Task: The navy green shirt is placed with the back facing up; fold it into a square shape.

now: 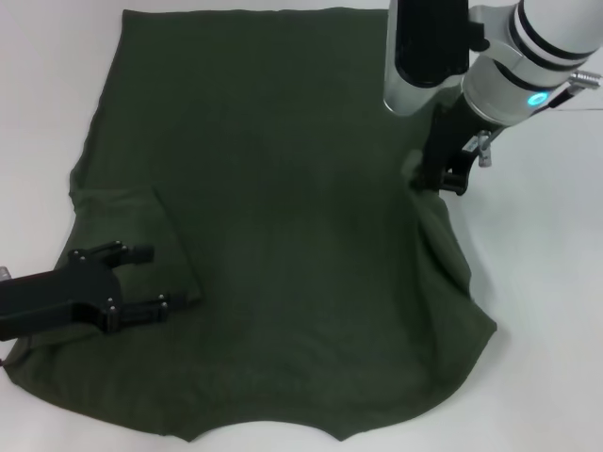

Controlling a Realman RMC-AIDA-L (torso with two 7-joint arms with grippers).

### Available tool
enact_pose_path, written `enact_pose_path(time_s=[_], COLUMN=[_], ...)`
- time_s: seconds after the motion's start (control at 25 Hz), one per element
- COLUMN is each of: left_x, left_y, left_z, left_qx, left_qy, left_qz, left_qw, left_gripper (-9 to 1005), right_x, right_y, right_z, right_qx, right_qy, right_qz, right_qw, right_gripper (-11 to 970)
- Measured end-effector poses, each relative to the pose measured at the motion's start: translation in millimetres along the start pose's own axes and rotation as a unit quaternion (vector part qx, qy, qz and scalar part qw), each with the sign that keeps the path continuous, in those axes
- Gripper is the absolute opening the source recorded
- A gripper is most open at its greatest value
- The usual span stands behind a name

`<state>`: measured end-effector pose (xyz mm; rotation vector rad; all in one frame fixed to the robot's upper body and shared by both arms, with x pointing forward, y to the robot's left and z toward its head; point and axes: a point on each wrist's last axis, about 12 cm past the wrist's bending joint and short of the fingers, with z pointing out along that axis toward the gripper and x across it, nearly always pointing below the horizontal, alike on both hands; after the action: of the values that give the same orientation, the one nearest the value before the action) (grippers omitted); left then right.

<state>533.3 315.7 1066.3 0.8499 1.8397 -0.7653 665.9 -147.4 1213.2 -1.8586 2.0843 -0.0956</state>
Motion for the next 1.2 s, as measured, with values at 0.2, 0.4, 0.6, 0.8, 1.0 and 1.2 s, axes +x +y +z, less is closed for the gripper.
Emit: enact_pose_path(time_s=[0.2, 0.4, 0.6, 0.8, 1.0, 1.2], left_x=[-1.3, -0.9, -0.9, -1.8, -2.3, -3.7], left_y=[-0.2, 0.3, 0.6, 0.9, 2.1, 3.7], left_z=[1.9, 2.3, 2.2, 2.8, 2.9, 3.7], left_qx=[0.002, -0.001, -0.002, -0.002, -0.005, -0.007], left_qy=[-0.001, 0.001, 0.000, 0.000, 0.001, 0.002], left_qz=[0.001, 0.001, -0.001, -0.001, 0.000, 0.002], left_qw=[1.000, 1.000, 1.000, 1.000, 1.000, 1.000], left_gripper=[862, 861, 860, 859, 860, 860], right_x=[1.4, 18.6, 32.3, 48.0, 56.7, 51.6], right_y=[-6.1, -9.4, -9.1, -11.1, -11.1, -14.2], right_z=[-5.2, -11.1, -17.8, -24.7, -26.2, -30.4], right_qx=[0.014, 0.003, -0.014, -0.018, -0.019, -0.015], right_qy=[0.019, 0.041, 0.058, 0.069, 0.080, 0.065], right_qz=[0.022, 0.053, 0.071, 0.097, 0.111, 0.113], right_qw=[0.999, 0.998, 0.996, 0.993, 0.990, 0.991], right_gripper=[54, 56, 58, 60, 62, 64])
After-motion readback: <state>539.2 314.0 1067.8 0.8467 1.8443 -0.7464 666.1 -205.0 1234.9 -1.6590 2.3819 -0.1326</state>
